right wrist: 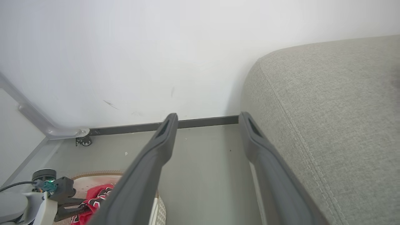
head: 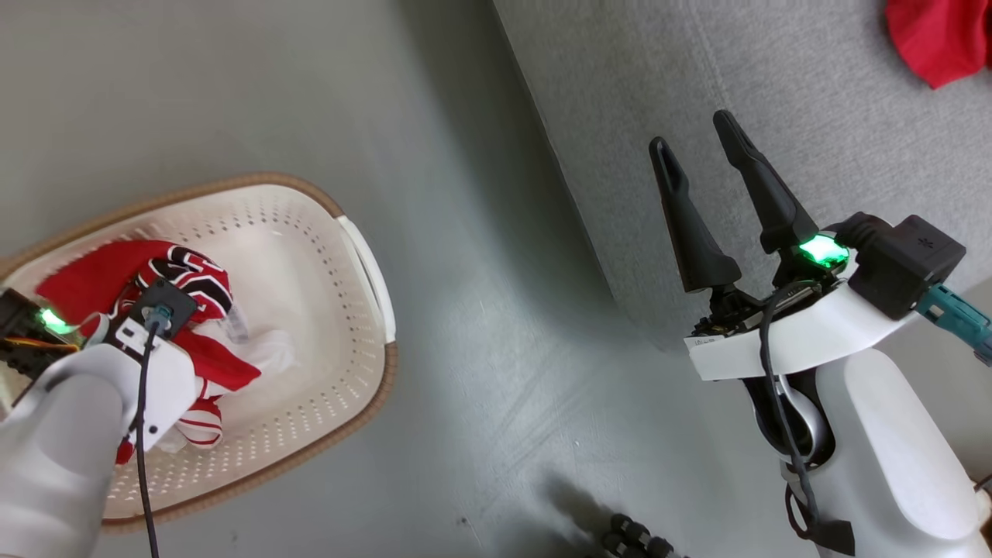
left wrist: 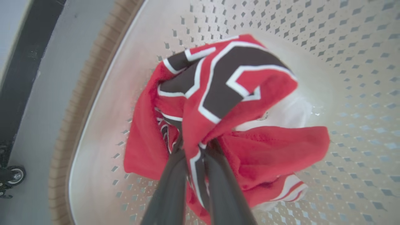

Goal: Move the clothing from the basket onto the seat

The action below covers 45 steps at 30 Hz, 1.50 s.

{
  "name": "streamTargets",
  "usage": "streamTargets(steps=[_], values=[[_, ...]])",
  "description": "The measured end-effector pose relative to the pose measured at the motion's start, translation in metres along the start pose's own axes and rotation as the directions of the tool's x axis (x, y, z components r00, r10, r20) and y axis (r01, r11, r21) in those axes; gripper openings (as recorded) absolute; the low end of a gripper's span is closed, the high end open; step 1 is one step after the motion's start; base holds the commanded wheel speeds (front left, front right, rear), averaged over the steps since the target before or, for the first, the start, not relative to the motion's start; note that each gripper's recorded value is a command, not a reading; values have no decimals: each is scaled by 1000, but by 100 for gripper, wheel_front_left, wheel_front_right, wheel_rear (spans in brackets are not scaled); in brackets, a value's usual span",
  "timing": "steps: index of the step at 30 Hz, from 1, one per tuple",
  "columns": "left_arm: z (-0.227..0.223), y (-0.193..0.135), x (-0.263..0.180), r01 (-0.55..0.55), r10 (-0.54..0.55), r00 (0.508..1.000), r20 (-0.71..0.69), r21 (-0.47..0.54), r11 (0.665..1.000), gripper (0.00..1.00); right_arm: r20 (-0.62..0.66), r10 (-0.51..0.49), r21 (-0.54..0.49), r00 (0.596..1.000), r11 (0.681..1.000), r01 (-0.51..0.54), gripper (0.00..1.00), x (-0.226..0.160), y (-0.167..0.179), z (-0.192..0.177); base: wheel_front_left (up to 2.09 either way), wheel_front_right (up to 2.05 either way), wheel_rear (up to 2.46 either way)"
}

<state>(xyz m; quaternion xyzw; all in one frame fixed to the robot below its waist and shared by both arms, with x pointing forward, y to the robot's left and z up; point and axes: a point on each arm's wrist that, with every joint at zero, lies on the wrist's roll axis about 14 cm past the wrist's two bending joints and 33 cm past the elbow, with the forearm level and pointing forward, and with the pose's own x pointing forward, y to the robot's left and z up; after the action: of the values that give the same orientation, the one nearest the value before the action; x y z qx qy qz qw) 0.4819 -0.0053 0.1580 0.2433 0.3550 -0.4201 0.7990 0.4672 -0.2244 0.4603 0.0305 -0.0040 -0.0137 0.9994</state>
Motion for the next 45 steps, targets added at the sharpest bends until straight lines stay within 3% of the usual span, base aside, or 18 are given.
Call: streamTargets(steps=[13,26,33,45], values=[[39,12,-52,-107,105,983,150,2,994,0,76,1,3,997,1000,-2,100,-9,2,35,0,0,0],[85,41,-121,-283,285,916,281,-51,958,0,110,28,15,993,999,-30,100,-36,16,56,0,0,0],[157,46,-167,-347,344,805,483,-87,934,0,143,28,12,989,999,-30,100,-48,18,69,0,0,0],[211,28,-246,-406,359,644,676,-96,909,0,166,48,3,985,999,-49,100,-71,28,79,0,0,0]])
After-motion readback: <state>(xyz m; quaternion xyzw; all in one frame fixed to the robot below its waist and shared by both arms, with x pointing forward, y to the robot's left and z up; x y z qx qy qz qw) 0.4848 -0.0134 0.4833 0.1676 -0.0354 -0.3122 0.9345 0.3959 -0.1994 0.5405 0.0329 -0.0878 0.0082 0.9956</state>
